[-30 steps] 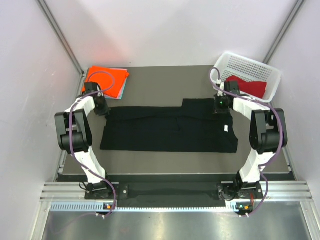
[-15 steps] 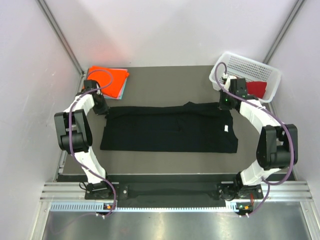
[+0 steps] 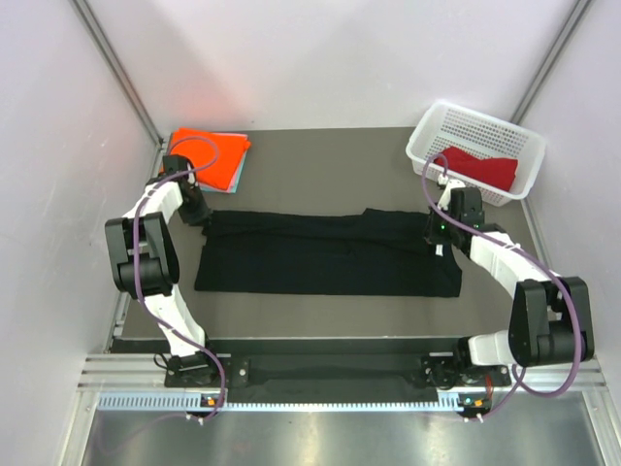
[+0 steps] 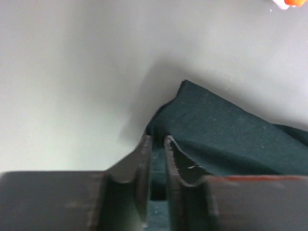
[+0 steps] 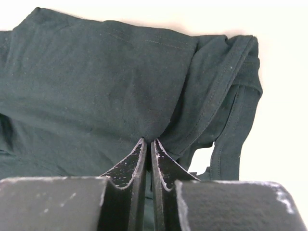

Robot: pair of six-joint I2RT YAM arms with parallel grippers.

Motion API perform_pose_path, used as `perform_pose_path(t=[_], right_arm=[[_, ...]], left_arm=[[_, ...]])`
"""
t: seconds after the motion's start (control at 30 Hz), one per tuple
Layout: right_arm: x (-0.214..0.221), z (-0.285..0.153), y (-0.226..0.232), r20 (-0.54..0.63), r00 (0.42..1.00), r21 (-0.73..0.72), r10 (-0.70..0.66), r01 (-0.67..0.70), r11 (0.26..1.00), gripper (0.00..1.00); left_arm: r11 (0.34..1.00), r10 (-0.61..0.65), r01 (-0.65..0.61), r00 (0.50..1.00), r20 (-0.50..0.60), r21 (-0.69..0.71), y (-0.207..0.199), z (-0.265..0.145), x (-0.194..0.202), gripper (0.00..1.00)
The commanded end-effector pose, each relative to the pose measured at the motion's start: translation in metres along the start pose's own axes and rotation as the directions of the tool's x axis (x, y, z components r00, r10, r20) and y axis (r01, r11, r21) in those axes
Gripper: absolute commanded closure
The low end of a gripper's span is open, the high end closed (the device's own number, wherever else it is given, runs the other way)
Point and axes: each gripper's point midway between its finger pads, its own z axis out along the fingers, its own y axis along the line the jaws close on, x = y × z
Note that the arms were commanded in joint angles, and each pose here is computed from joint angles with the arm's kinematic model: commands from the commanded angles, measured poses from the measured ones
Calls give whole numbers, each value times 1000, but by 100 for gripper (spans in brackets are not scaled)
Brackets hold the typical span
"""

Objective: Fold and stack the t-shirts
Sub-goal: Fold the tshirt

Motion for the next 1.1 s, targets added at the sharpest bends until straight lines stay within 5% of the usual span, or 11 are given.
perform_pose_path(t=[0.0,0.1,0.5,1.07], right_arm=[[-28,-4,-3,129,991,4,16,-16,1000,93],[-23,-2,-1,118,993,-9,20,-19,1000,89],[-26,-4,4,118,993,-33,26,-22,999,75],[-15,15,-9,62,998,27,23,-25,999,72]], left_arm=[[1000,6,-4,996,91,-26,3,-26,-28,76],[999,7,-2,991,133,-40,6,-38,-34,68],[1000,5,-7,996,84,24,-2,-27,-11,68],[1000,11,-12,1000,25,27,-1,-3,-1,72]])
